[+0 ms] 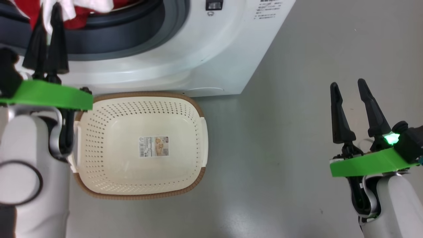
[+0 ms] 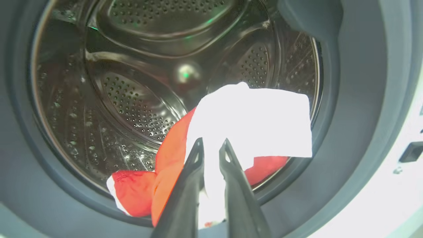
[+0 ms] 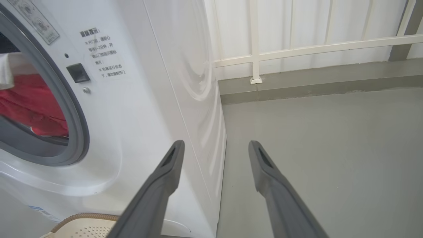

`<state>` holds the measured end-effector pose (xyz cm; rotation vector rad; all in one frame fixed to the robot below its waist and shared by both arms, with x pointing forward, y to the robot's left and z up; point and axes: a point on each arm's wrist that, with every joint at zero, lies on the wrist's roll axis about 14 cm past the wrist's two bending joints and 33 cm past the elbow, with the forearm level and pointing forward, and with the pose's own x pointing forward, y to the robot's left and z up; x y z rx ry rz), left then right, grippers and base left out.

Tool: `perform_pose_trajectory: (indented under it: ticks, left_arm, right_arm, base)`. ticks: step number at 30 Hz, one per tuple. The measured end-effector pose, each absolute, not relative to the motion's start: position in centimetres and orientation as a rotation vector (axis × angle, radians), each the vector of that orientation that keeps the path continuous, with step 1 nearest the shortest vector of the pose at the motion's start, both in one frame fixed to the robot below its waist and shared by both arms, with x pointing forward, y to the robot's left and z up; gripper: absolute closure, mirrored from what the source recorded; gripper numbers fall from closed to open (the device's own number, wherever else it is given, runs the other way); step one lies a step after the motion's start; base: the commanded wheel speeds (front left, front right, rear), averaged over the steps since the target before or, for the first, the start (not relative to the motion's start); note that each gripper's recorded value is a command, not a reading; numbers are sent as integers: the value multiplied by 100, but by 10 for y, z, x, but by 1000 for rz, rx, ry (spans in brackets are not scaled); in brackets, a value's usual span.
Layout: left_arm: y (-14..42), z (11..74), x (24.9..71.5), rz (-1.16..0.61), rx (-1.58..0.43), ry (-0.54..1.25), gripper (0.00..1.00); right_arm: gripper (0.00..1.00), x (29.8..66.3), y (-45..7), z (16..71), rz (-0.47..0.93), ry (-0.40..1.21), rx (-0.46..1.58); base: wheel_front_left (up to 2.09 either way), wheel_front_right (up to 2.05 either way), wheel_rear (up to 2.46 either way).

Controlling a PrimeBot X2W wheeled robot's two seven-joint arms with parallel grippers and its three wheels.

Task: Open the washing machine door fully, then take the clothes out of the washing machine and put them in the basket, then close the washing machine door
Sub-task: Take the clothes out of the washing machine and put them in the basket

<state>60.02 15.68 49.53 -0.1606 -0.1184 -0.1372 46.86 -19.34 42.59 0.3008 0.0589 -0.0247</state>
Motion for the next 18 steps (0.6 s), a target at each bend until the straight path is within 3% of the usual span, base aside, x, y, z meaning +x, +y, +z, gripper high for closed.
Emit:
perform_pose_trajectory:
  ticks: [18]
  left_arm:
    - [180,576,543,-58,-186,-405,100]
  right_arm:
    - [0,464,-185,426,-5,67,310]
  base:
    - [0,0,0]
